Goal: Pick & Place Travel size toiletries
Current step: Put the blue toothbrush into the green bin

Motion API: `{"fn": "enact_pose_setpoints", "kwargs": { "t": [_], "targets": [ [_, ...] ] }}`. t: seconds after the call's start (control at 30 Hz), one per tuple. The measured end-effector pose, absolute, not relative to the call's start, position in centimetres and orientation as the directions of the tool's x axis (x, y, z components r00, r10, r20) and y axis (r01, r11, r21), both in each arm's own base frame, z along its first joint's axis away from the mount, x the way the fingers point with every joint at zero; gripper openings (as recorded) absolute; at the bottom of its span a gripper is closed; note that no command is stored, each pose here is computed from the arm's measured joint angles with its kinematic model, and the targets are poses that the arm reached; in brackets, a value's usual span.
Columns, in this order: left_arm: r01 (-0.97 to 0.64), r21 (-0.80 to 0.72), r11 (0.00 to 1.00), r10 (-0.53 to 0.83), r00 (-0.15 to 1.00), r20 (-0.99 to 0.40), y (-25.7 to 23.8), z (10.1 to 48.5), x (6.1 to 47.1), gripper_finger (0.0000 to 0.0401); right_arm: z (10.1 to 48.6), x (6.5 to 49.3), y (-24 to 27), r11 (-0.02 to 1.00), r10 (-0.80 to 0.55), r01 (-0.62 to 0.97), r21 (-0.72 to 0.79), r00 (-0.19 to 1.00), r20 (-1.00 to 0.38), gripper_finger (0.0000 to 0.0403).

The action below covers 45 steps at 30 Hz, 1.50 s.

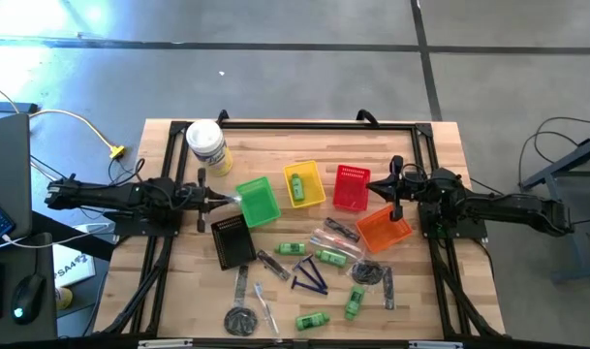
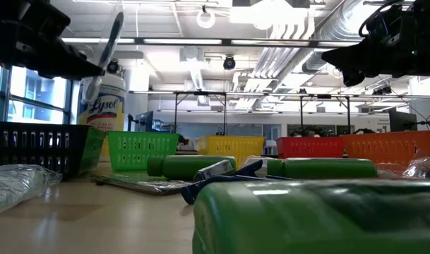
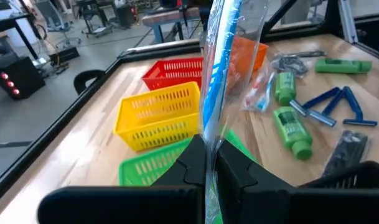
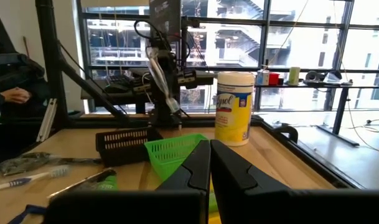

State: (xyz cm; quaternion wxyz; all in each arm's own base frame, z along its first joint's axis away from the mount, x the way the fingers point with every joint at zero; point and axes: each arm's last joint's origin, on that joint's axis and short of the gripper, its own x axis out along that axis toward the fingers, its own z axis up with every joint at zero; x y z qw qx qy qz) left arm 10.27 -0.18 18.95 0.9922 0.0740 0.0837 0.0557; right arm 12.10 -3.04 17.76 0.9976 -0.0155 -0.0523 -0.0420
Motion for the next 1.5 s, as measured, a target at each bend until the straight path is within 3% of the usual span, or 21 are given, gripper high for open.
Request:
{"fn": "enact_pose_setpoints", "kwargs": {
  "t": [0.23,0.37,0.6,0.8,1.07,1.23,1.5],
  "targets": [
    [-0.109,0.152,0.982,0.133,0.979,-0.157,-0.2,18.9,10.3,0.0006,17.7,12.1,-3.0,0.996,-0.082,0.085,-0.026,0.991,0.102,0.0004],
    [-0.209,0.126,0.970,0.224,0.966,-0.127,0.1,19.1,10.3,0.0006,17.7,12.1,-3.0,0.996,-0.081,0.085,-0.026,0.991,0.101,0.0004],
    [-0.217,0.155,0.964,0.231,0.969,-0.085,0.1,21.5,10.8,0.0006,17.7,12.1,-3.0,0.996,-0.081,0.085,-0.026,0.991,0.102,0.0004],
    [-0.200,0.206,0.958,0.232,0.962,-0.146,-0.1,24.2,12.8,0.0006,17.7,12.1,-3.0,0.996,-0.081,0.084,-0.026,0.991,0.102,0.0004],
    [-0.060,0.432,0.900,0.226,0.911,-0.345,-0.5,25.8,18.1,0.0006,17.7,12.1,-3.0,0.996,-0.081,0.084,-0.026,0.991,0.102,0.0004],
    [0.152,0.537,0.830,0.114,0.896,-0.430,-1.0,25.3,20.9,0.0006,17.7,12.1,-3.0,0.996,-0.081,0.084,-0.026,0.991,0.102,0.0004],
    [0.198,0.387,0.901,0.014,0.877,-0.481,2.8,23.3,22.4,0.0006,17.7,12.1,-3.0,0.996,-0.081,0.084,-0.026,0.991,0.102,0.0004]
  ]
}}
